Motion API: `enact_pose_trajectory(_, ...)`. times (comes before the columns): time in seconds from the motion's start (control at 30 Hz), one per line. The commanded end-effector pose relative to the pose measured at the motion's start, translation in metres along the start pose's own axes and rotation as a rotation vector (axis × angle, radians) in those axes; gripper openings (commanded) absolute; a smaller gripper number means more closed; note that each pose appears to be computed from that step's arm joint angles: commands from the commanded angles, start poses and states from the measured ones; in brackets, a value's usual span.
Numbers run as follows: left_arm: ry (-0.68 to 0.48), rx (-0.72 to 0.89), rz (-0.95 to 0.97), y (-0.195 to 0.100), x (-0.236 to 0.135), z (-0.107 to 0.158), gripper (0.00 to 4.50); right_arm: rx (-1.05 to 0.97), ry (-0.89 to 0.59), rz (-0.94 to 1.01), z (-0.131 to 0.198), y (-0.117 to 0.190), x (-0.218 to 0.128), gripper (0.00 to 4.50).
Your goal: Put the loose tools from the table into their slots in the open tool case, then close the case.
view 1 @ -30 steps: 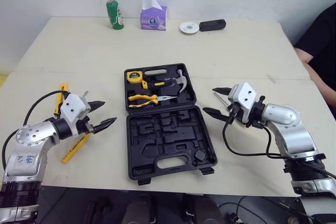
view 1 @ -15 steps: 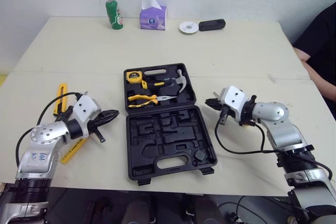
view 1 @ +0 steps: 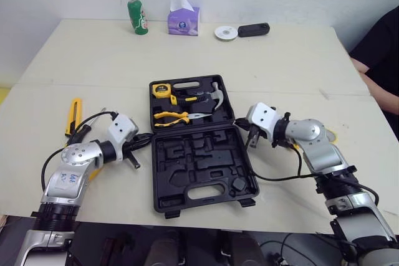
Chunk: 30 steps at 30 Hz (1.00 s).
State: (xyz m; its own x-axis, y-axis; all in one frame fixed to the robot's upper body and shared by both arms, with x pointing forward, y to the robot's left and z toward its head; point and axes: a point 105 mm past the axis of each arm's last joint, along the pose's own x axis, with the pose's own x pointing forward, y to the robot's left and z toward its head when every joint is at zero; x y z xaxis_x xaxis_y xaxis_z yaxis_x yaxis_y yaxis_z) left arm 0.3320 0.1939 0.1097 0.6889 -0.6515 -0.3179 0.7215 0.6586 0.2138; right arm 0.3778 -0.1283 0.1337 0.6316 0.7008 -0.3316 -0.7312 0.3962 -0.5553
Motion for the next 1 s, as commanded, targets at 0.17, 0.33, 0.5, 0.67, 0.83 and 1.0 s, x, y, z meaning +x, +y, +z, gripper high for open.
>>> enact_pose_trajectory(0.17,0.006,0.025,-0.007,0.002,0.005,0.006,0.02,-0.023,-0.043,0.036,0.011,0.008,0.000,0.00)
enact_pose_trajectory(0.33,0.002,0.029,-0.035,-0.001,0.012,0.008,0.02,0.022,-0.058,0.079,0.013,0.018,-0.005,0.00)
enact_pose_trajectory(0.5,-0.005,0.054,-0.082,-0.008,0.019,0.012,0.02,0.040,-0.073,0.115,0.016,0.028,-0.009,0.00)
enact_pose_trajectory(0.67,0.000,0.099,-0.155,-0.020,0.026,0.014,0.02,0.054,-0.062,0.150,0.015,0.042,-0.018,0.00)
enact_pose_trajectory(0.83,-0.030,0.146,-0.206,-0.032,0.029,0.019,0.02,0.096,-0.049,0.167,0.013,0.056,-0.030,0.00)
enact_pose_trajectory(1.0,0.000,0.169,-0.285,-0.051,0.030,0.012,0.02,0.126,-0.020,0.167,0.009,0.064,-0.042,0.00)
